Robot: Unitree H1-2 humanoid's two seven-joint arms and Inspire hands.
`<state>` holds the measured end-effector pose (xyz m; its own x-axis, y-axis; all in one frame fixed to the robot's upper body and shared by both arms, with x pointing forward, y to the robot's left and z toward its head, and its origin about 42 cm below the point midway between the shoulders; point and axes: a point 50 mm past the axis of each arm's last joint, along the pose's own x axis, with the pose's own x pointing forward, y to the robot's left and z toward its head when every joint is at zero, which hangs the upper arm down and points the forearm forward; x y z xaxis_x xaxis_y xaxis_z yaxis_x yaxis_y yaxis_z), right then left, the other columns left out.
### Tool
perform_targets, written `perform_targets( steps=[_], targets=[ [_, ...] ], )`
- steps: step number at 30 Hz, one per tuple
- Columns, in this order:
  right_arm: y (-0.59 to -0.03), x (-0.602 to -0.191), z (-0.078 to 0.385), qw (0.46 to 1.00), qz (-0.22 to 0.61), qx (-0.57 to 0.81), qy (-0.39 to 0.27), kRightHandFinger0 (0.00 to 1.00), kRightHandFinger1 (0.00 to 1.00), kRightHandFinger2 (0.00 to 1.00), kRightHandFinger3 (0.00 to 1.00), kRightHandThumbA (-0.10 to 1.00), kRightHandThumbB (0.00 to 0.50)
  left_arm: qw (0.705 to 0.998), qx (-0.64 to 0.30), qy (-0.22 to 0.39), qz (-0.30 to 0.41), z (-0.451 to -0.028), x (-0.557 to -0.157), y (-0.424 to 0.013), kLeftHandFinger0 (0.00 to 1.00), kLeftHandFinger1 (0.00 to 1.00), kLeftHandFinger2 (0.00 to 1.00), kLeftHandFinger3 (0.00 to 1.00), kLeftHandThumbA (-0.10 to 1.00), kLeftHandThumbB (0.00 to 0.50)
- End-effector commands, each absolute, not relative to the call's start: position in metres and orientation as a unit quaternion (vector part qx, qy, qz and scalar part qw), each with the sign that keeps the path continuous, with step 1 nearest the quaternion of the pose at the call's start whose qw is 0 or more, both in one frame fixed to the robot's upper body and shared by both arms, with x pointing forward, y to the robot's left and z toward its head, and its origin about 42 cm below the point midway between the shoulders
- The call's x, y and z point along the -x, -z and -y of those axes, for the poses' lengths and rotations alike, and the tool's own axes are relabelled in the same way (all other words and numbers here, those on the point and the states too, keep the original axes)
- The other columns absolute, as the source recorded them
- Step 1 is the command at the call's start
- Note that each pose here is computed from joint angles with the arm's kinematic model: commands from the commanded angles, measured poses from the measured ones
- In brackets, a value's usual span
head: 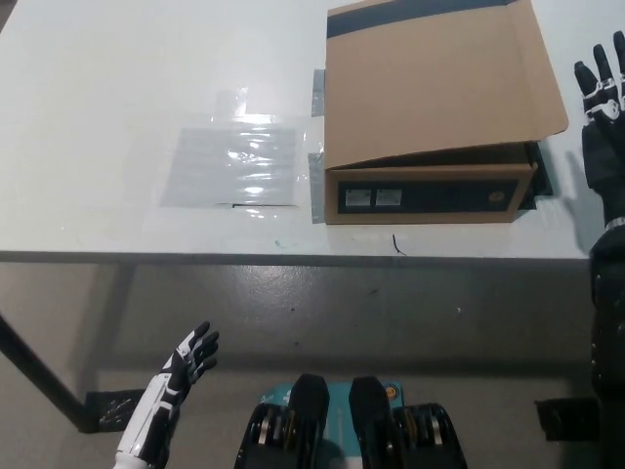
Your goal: A small storage box is placed at the center of the table and the robot uses its right hand to slide under its lid and push it upwards to open it
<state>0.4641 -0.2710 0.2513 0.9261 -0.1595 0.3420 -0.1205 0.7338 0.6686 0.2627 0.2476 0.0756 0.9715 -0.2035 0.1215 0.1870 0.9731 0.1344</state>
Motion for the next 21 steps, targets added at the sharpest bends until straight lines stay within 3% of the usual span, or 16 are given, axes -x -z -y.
perform_targets(
  steps=[1,21],
  targets=[
    [-0.281,-0.474,0.275,0.900,0.253,-0.355,-0.007,1.00,1.00,1.00,1.00,1.00,0.345,0.987,-0.065,0.106,0.097,-0.248,-0.268,-0.088,1.00,1.00,1.00,1.00,1.00,0.294],
    [-0.268,-0.479,0.271,0.890,0.242,-0.387,-0.001,1.00,1.00,1.00,1.00,1.00,0.350,0.987,-0.063,0.107,0.099,-0.247,-0.265,-0.087,1.00,1.00,1.00,1.00,1.00,0.268]
  ],
)
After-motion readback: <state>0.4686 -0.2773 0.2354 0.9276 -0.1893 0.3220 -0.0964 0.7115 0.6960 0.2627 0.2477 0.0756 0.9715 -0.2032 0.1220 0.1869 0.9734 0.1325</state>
